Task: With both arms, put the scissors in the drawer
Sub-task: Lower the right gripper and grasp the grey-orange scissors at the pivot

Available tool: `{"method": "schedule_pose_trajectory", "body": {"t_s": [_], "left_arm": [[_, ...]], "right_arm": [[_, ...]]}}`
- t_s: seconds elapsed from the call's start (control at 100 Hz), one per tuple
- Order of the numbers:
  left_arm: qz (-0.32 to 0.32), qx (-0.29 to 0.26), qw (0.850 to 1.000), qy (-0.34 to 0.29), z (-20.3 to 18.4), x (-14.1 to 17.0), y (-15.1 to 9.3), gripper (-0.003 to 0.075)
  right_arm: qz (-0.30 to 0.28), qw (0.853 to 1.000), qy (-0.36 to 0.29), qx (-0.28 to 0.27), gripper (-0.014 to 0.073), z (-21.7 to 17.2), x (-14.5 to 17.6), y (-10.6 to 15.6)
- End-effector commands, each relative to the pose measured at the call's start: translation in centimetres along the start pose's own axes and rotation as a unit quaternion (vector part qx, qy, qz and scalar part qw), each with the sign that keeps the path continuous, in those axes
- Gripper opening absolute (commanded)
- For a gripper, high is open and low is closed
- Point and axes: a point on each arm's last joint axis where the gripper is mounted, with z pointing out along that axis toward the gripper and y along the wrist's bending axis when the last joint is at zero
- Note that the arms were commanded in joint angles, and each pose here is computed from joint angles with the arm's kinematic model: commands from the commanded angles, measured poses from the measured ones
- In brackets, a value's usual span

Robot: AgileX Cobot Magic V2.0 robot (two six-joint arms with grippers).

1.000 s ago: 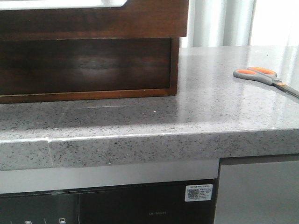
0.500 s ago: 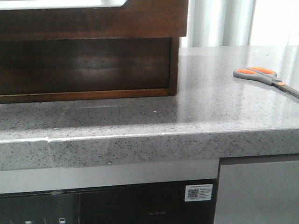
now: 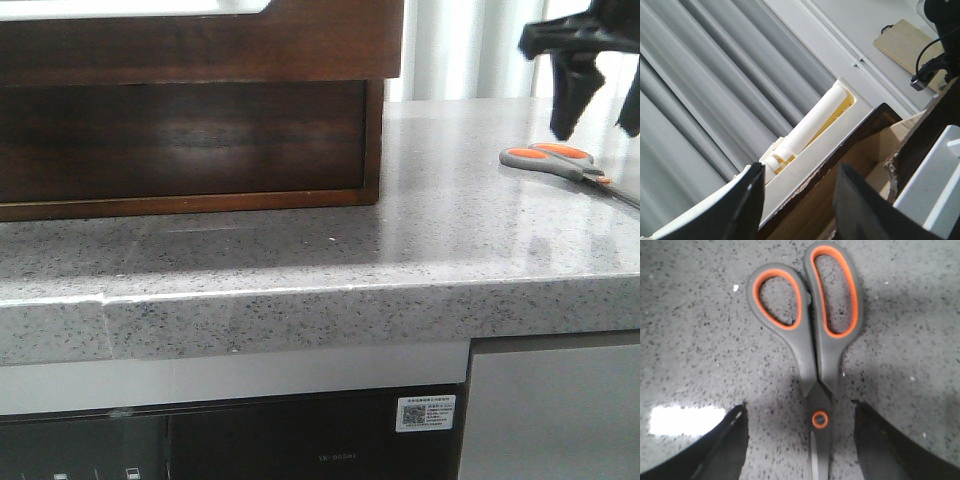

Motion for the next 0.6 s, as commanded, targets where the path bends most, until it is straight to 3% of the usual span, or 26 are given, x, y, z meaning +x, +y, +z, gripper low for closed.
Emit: {"method": "schedule_pose_trajectory", "body": {"t_s": [0.0,0.59], "left_arm": [[-0.02,-0.026,0.999,-0.024,0.3,-0.7,0.9,0.0295],[-0.017,-0.026,0.999,-0.023,0.3,-0.7,0.9,0.0295]], "right_arm": [[-0.014,0.999,-0.035,0.006,0.0404,-1.8,-1.5,0.0],[-0.02,1.0,0.014,0.01,0.0404,1.6,-2.3,0.0]]}}
